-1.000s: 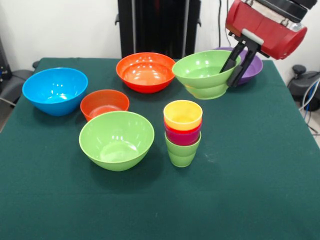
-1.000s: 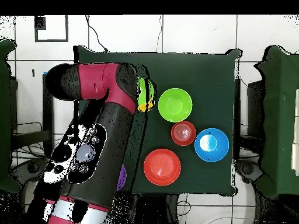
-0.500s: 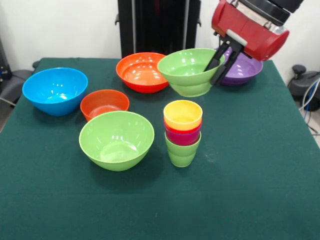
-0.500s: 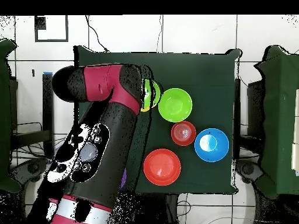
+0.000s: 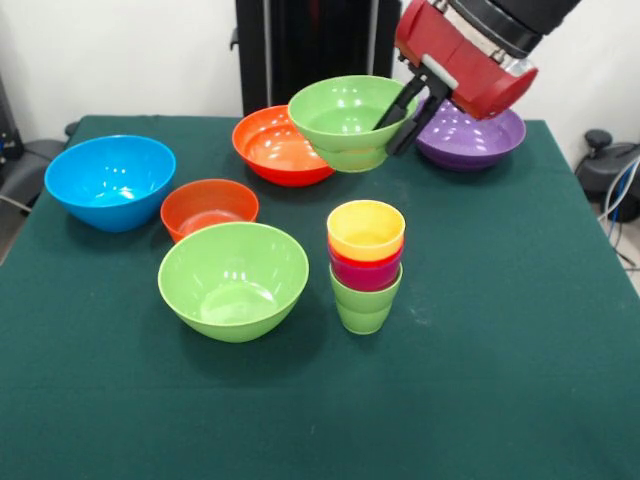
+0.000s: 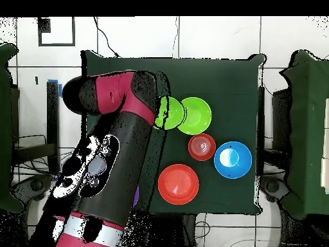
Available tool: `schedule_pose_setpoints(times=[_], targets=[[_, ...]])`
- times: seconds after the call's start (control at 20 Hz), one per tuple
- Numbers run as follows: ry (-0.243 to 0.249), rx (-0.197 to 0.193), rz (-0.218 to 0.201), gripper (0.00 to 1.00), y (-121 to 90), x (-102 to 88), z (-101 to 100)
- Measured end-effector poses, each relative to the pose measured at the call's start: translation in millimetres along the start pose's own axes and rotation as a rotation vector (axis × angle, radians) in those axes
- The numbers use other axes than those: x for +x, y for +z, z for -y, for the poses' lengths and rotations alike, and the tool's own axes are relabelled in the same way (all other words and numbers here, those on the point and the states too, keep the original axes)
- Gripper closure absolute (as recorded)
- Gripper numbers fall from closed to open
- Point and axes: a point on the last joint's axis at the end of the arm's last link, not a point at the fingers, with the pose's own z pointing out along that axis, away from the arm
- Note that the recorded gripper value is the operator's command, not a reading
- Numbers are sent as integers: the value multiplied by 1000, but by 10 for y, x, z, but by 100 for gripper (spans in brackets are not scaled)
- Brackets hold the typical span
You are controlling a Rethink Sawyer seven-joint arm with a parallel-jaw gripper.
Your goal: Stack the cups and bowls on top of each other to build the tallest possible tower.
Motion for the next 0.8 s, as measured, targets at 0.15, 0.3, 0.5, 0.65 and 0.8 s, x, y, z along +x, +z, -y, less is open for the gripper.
schedule_pose_setpoints(times=[0.15,0.3,0.5,0.65,0.8], targets=[[-15,29,-9,100,61,33,2],[-30,62,-21,100,158,74,-7],[-40,76,-21,100,243,86,-19],[-44,81,-21,100,308,84,-44],[-47,85,-21,100,357,85,-63]])
